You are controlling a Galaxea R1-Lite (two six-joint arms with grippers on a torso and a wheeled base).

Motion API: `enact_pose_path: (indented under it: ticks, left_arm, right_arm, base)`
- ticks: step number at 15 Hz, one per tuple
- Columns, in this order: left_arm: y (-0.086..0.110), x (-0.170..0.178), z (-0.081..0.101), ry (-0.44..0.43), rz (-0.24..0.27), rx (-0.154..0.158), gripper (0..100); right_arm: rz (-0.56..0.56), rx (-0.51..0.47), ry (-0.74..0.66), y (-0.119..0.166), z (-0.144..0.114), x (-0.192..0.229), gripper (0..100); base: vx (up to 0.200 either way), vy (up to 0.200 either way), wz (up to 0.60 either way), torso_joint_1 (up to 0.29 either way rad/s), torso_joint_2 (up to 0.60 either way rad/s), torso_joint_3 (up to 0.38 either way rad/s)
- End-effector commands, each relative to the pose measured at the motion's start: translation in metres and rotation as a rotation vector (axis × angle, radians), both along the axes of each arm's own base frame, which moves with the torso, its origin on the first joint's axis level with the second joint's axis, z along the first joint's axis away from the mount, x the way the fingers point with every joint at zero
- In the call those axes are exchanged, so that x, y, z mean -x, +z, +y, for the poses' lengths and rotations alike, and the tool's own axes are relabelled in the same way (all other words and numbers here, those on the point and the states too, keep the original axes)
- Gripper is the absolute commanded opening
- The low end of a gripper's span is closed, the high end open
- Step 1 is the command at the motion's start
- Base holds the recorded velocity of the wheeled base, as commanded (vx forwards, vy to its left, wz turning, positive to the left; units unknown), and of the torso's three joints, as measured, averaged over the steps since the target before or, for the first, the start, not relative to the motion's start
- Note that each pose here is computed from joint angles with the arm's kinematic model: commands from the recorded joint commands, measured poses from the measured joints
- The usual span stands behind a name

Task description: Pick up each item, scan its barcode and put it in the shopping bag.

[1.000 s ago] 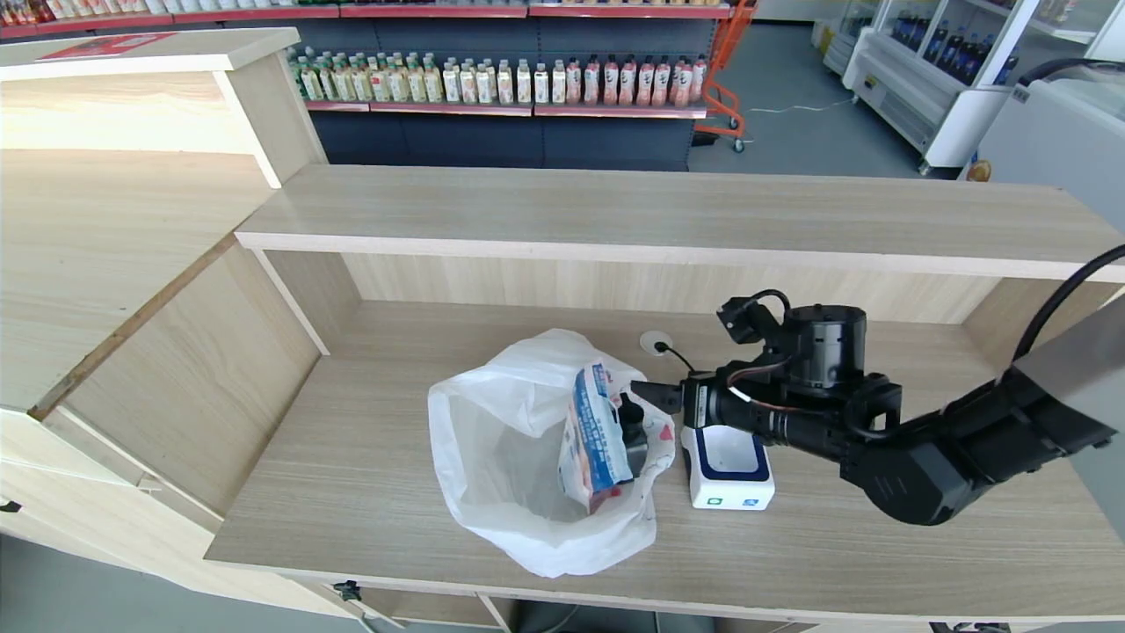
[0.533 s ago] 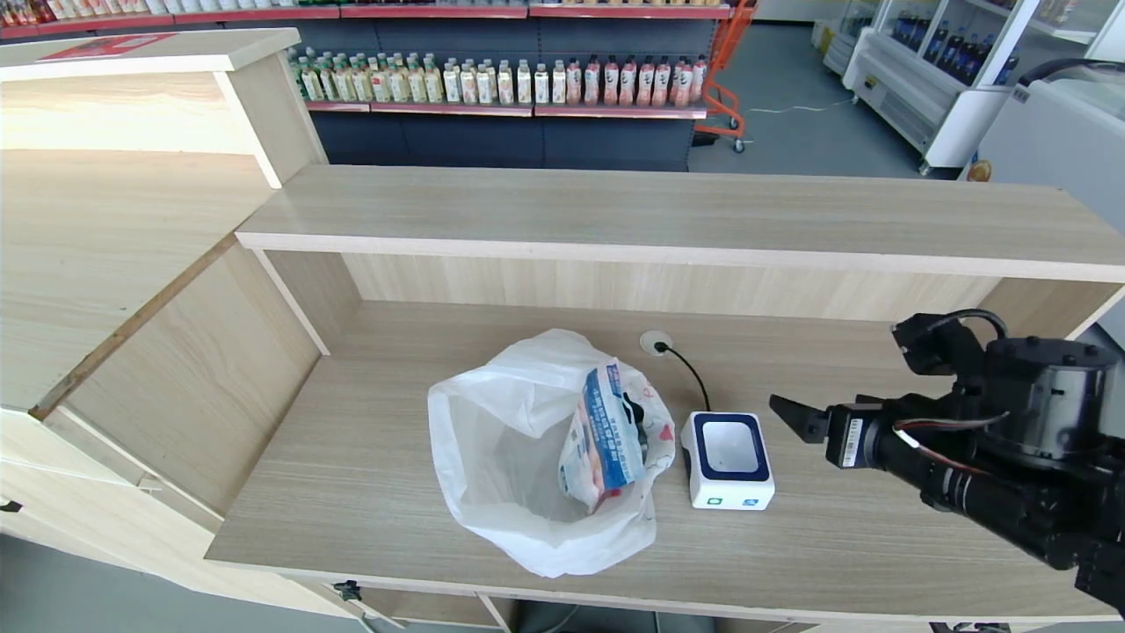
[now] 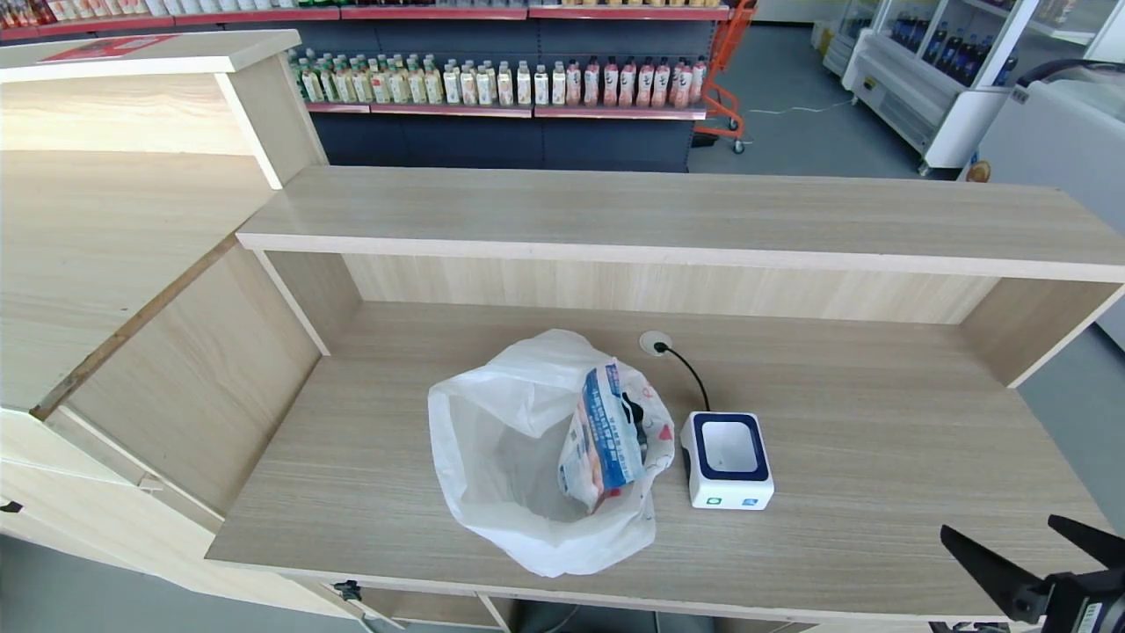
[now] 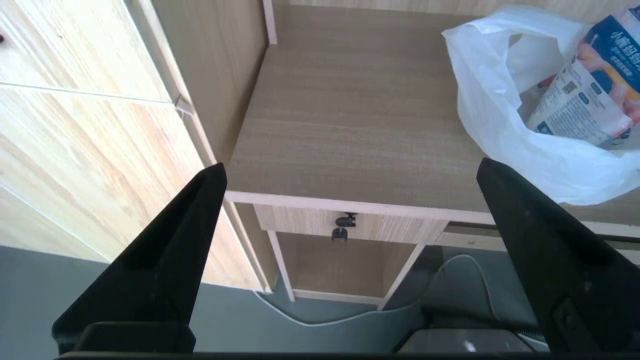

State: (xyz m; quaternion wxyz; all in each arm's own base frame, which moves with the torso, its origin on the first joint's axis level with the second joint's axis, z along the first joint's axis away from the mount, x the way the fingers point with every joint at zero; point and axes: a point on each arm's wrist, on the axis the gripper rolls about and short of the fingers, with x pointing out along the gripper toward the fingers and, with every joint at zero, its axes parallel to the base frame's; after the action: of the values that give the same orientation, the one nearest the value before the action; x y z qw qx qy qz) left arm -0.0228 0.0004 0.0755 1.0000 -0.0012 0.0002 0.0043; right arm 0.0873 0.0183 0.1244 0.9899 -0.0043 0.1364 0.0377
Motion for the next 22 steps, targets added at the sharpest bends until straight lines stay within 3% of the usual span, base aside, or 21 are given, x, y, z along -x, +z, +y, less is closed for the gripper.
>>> enact_pose_path:
  ticks: [1, 5, 17, 18, 22]
  left_arm:
    - [0.0, 0.0, 0.0, 0.001, 0.0, 0.001, 100]
    - [0.0, 0.0, 0.0, 0.001, 0.0, 0.001, 100]
    - [0.0, 0.0, 0.0, 0.001, 0.0, 0.001, 100]
    - [0.0, 0.0, 0.0, -0.001, 0.0, 0.001, 100]
    - [0.0, 0.0, 0.0, 0.001, 0.0, 0.001, 100]
  right_arm:
    - [-0.085, 0.031, -0.034, -0.024, -0.018, 0.071, 100]
    - [-0.247, 0.042, -0.091, -0.044, -0.02, 0.105, 100]
    - [-0.303, -0.02, -0.173, -0.045, -0.021, 0.111, 100]
    - [-0.303, -0.014, -0.178, -0.045, -0.021, 0.111, 0]
    - [-0.303, -0.005, -0.177, -0.045, -0.021, 0.111, 0]
  base:
    - [0.0, 0.0, 0.0, 0.0, 0.0, 0.0]
    - [0.0, 0.0, 0.0, 0.0, 0.0, 0.0]
    - [0.0, 0.0, 0.0, 0.0, 0.0, 0.0]
    - [0.0, 0.0, 0.0, 0.0, 0.0, 0.0]
    - [0.0, 0.0, 0.0, 0.0, 0.0, 0.0]
